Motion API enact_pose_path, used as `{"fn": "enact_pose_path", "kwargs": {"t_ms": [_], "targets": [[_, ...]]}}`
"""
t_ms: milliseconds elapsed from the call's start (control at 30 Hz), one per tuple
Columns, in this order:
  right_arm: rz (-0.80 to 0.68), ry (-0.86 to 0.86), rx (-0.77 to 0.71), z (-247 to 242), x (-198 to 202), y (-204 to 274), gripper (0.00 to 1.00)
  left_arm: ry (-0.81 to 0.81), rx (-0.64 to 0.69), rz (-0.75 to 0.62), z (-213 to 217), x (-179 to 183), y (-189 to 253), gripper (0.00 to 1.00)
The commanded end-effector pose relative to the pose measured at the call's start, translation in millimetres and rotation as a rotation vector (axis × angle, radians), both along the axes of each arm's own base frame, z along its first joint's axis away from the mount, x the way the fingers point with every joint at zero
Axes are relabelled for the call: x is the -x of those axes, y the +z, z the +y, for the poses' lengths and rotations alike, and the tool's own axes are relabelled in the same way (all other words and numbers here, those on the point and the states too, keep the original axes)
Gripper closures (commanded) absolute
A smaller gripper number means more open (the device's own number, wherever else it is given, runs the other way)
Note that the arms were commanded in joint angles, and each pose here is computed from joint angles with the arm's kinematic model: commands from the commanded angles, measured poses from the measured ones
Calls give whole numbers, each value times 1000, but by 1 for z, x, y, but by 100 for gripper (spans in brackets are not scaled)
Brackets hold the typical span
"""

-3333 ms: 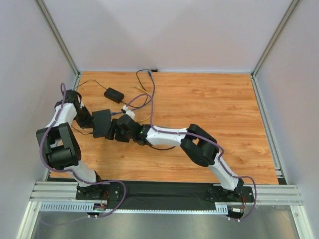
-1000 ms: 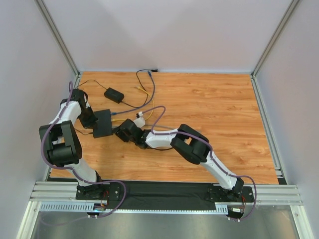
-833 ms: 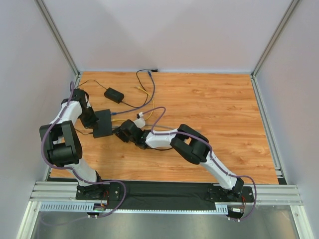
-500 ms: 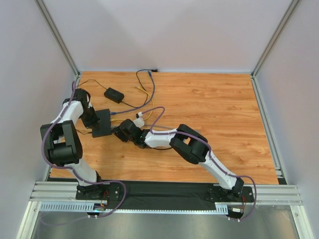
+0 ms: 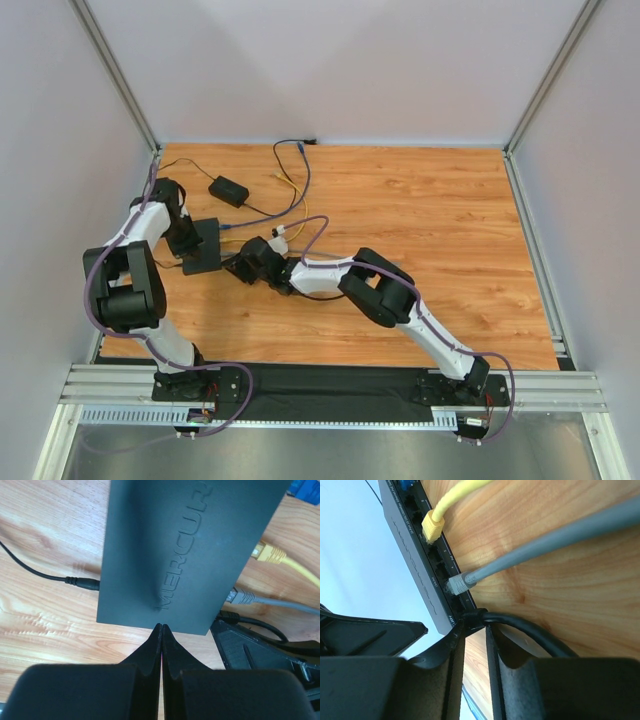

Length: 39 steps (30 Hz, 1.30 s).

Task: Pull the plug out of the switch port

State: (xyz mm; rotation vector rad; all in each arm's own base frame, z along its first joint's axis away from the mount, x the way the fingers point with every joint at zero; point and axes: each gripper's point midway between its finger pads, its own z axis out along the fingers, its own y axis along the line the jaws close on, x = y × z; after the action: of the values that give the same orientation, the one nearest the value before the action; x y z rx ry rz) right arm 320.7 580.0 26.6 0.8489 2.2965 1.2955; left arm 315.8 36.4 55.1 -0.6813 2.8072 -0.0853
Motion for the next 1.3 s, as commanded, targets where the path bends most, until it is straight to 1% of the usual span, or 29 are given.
{"fn": "enact_pose_path", "kwargs": {"t_ms": [0,67,200,333,400,500,533,600,633,667,733,767,867,967,1067,1133,1167,1200,1233,1267], "targets": [[69,3,91,-15,-4,-46,78,-43,-19,-18,-3,-7,6,100],[55,22,106,-15,-3,-45,82,-47,-19,-15,-5,-9,6,100],[47,43,115,-15,-1,-44,87,-33,-7,6,-7,-8,-1,100],[62,60,123,-17,0,-48,88,-34,-22,31,-4,-5,-6,100],[51,59,111,-19,-2,-49,90,-30,-28,45,-2,-5,-8,100],[15,61,128,-25,-5,-41,92,-30,-32,63,-1,-3,-13,100],[10,56,161,-36,-5,-49,92,-32,-31,70,-1,-3,-14,100],[-36,65,154,-39,-7,-33,90,-32,-30,78,0,-2,-15,100],[-61,104,143,-32,-8,-21,88,-34,-30,75,-1,-2,-15,100],[-74,149,194,-35,-6,-23,83,-35,-32,72,-1,-2,-15,100],[-112,194,177,-27,0,-7,77,-35,-34,58,-1,-3,-12,100],[-124,220,182,-23,5,0,71,-36,-29,59,-2,-1,-12,100],[-142,280,169,-15,9,14,59,-46,-21,43,-4,-1,-10,100],[-188,374,129,-1,13,30,56,-51,-8,35,-7,-1,-9,100],[-294,558,155,10,20,46,56,-54,-4,31,-7,-1,-8,100],[-318,647,138,9,28,53,56,-55,-4,28,-8,-2,-7,100],[-353,678,119,9,31,69,57,-57,-5,25,-8,-1,-6,100],[-388,733,135,5,37,71,57,-57,-5,20,-7,-2,-5,100],[-413,752,142,0,36,78,57,-55,-8,16,-7,-3,-4,100],[-454,772,149,-5,37,94,57,-57,-7,13,-7,-4,-3,100]]}}
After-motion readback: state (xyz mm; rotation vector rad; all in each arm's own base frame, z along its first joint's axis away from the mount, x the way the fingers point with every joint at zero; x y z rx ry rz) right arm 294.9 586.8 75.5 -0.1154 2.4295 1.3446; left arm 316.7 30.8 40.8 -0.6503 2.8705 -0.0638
